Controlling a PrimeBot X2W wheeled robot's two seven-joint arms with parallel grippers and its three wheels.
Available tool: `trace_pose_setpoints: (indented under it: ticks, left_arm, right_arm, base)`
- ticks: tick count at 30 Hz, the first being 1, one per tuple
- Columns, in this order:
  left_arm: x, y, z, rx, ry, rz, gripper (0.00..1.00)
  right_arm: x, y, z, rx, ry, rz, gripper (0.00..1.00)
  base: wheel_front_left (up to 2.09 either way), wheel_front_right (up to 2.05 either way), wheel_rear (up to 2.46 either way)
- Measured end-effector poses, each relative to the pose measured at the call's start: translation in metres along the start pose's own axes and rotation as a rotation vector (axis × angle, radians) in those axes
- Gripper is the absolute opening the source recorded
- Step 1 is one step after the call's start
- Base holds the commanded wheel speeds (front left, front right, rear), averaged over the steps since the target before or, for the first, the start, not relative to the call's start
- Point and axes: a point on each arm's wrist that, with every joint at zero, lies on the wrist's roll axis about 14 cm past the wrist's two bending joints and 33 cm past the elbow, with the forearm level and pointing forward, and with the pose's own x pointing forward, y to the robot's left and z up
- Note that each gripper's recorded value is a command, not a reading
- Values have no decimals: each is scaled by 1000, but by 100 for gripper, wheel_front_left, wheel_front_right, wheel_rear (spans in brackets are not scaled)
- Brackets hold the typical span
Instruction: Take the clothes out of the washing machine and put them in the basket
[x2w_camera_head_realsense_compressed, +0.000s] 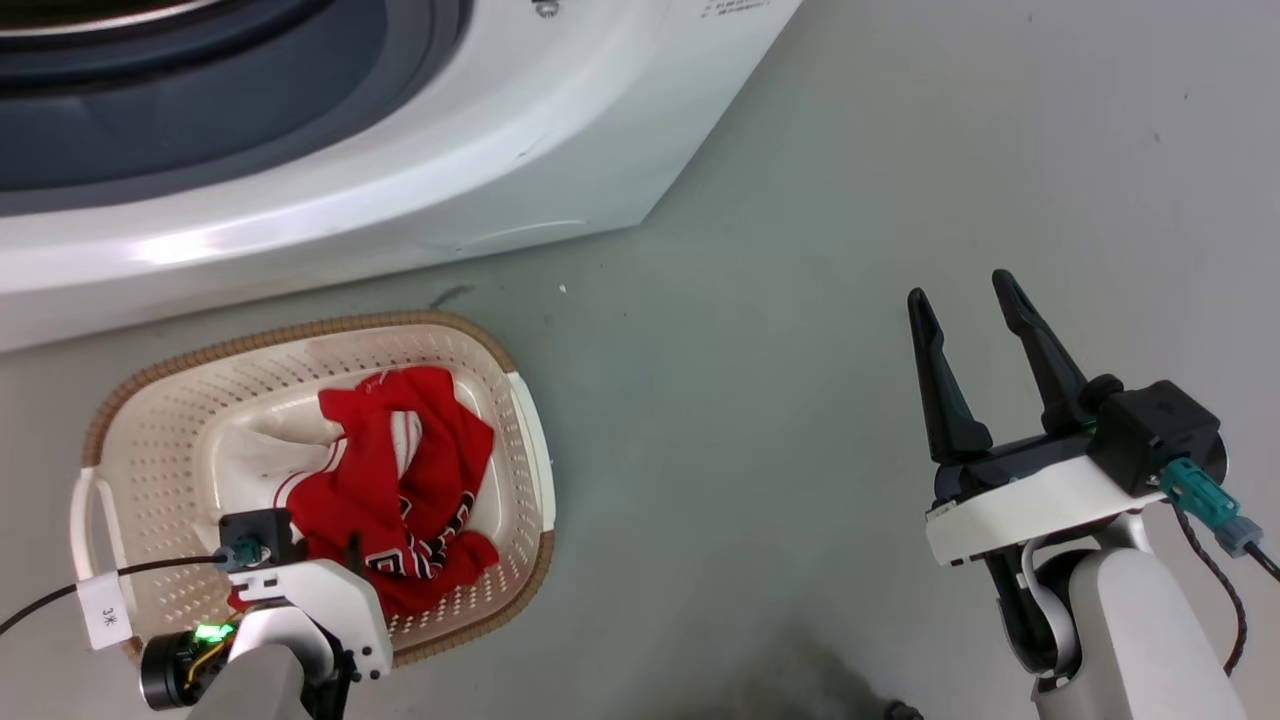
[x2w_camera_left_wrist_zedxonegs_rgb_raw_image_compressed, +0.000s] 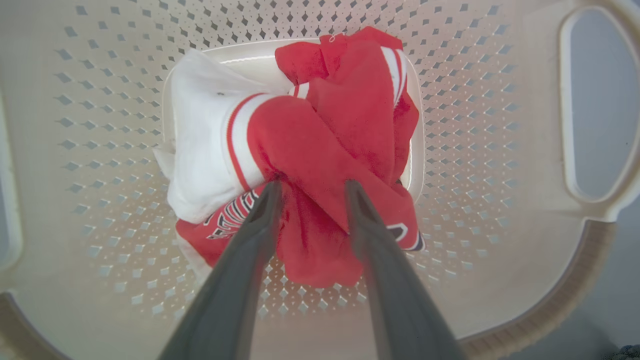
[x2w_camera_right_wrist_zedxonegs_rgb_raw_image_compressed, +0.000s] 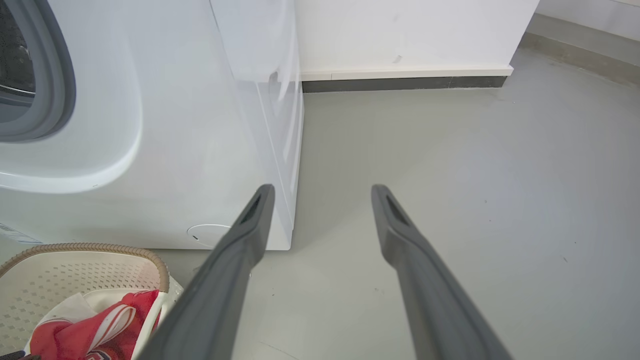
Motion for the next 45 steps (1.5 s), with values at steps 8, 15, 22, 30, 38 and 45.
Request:
trace_pose_setpoints:
  ticks: [8, 15, 22, 30, 38, 45]
  left_arm:
    - [-31, -11, 18, -34, -63, -13, 100]
    - [-69, -17, 66, -62, -241, -22, 100]
    - [-123, -17, 131, -46, -517, -24, 100]
    - [-197, -11, 177, -31, -805, 4, 100]
    - [-271, -6, 200, 6, -1045, 51, 100]
    - [-305, -7, 189, 53, -1110, 89, 100]
  right_arm:
    - [-18, 2, 26, 3, -63, 2, 100]
    - [-47, -1, 51, 0, -116, -13, 100]
    - [-71, 3, 68, -8, -157, -7, 100]
    - [-84, 14, 87, -27, -205, 25, 100]
    - [-97, 21, 101, -36, -244, 45, 100]
    - [-109, 34, 99, -55, -239, 81, 100]
  base:
    - [0, 0, 0]
    - [0, 0, 0]
    - [0, 0, 0]
    - [0, 0, 0]
    - [0, 0, 0]
    - [0, 0, 0]
